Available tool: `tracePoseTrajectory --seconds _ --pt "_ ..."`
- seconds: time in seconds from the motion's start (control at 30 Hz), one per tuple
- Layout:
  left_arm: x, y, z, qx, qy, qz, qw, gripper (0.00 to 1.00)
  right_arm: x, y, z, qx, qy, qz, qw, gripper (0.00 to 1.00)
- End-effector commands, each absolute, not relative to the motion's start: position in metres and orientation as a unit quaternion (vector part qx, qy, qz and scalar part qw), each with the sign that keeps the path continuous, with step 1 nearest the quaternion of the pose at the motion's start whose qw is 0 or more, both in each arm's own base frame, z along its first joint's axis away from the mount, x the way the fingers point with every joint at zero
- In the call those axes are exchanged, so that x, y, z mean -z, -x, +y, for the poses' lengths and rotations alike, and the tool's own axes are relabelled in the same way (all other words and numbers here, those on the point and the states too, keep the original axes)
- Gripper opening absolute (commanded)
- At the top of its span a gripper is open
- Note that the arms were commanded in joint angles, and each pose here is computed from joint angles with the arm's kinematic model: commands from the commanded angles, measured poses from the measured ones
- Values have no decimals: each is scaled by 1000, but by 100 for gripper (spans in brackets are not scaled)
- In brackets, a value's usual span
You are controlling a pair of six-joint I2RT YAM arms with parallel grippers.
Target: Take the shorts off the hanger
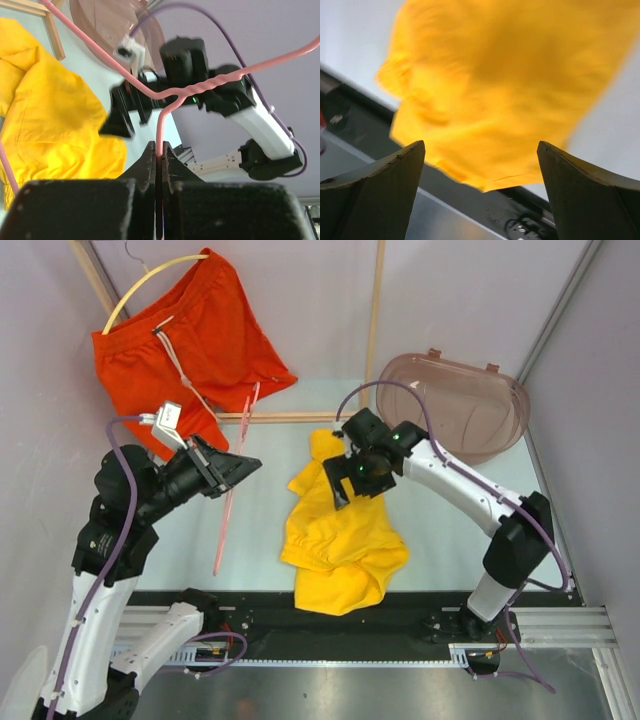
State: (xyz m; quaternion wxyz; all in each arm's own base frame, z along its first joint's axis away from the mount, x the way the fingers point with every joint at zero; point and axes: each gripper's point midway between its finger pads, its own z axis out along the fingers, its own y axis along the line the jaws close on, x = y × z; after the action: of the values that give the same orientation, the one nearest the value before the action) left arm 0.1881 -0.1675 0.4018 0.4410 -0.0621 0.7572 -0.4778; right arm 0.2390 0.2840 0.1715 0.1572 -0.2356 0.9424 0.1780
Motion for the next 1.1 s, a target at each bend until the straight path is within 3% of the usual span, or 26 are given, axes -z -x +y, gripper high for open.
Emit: tracePoseTrajectory --seconds 0.0,0.17,0.27,0.47,0.8,0.9,1.0,1.03,1.07 --pt "-413 -184 -171 500 54 740 446 0 -150 -292 231 -28 210 960 183 100" --pt "-415 -176 -169 506 58 738 444 0 -116 -325 198 15 178 971 157 100" --pt "-412 -169 -166 503 61 740 442 0 -103 -327 204 -21 178 972 151 100" --pt "-406 -158 -162 503 71 742 437 0 -89 -289 259 -202 200 954 99 100" --pt "-397 -150 -159 499 82 751 424 0 -54 -228 337 -272 288 917 53 98" --pt "-395 -146 -155 494 89 753 425 0 -36 -215 354 -267 297 916 46 86" --pt "-393 -142 -151 488 96 756 425 0 -31 -217 375 -270 295 914 71 66" --pt "-391 -141 -150 485 99 758 424 0 -32 -221 380 -273 292 913 81 50" --pt "-392 -140 -149 484 100 758 425 0 -40 -227 389 -276 287 912 99 40"
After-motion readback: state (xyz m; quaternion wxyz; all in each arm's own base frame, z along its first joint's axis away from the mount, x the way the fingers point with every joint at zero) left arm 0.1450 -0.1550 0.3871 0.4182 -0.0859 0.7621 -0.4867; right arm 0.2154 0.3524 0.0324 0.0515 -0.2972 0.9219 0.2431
